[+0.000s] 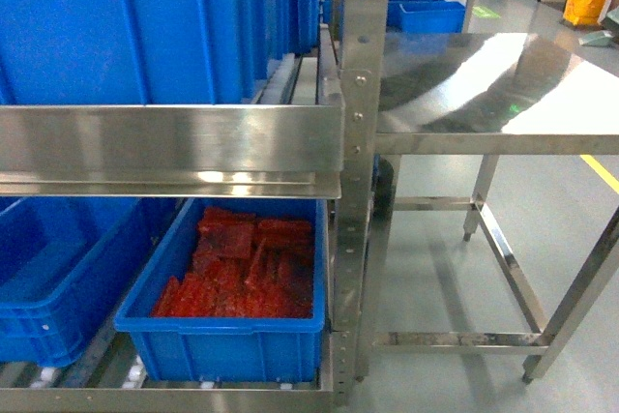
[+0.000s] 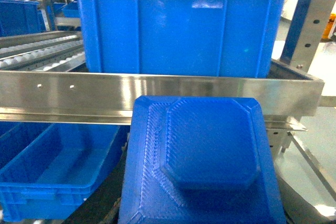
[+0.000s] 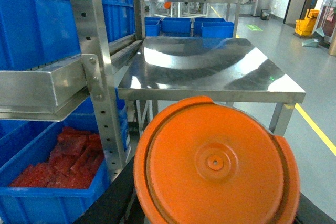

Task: Sort blue parts and orange caps into right shelf containers

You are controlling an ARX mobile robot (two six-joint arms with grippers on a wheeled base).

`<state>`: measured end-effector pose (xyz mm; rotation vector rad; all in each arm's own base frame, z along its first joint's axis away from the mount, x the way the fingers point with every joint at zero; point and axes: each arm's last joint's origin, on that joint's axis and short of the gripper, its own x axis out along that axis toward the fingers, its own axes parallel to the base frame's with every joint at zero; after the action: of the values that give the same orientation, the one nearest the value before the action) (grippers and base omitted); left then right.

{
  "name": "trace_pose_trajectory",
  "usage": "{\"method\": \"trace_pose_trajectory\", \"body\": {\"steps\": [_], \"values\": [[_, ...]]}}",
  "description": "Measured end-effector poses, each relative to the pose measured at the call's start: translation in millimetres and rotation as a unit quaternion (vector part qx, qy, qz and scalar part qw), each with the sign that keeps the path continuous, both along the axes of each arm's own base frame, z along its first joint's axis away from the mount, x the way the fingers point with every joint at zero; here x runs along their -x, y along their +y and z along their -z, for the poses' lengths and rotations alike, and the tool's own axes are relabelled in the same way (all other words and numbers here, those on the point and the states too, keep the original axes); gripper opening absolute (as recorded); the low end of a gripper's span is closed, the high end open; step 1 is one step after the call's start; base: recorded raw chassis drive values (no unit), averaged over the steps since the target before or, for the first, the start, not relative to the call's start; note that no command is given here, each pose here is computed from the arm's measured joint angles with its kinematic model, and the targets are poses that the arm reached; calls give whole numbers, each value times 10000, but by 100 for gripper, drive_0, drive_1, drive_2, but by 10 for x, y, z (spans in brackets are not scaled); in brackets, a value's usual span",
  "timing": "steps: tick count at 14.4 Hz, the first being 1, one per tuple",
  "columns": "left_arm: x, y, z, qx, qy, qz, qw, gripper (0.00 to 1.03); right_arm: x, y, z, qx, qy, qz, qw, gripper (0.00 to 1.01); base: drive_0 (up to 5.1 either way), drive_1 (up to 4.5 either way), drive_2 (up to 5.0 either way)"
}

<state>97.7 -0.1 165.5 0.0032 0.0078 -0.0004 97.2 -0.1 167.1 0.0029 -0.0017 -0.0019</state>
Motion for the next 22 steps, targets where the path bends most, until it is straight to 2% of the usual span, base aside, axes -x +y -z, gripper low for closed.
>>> {"method": "trace_pose_trajectory", "body": {"steps": [22], "values": [[0, 0, -2, 0, -11, 2, 10000, 43, 0, 0, -3, 0, -13, 0, 10000, 45, -507, 239, 239]]}}
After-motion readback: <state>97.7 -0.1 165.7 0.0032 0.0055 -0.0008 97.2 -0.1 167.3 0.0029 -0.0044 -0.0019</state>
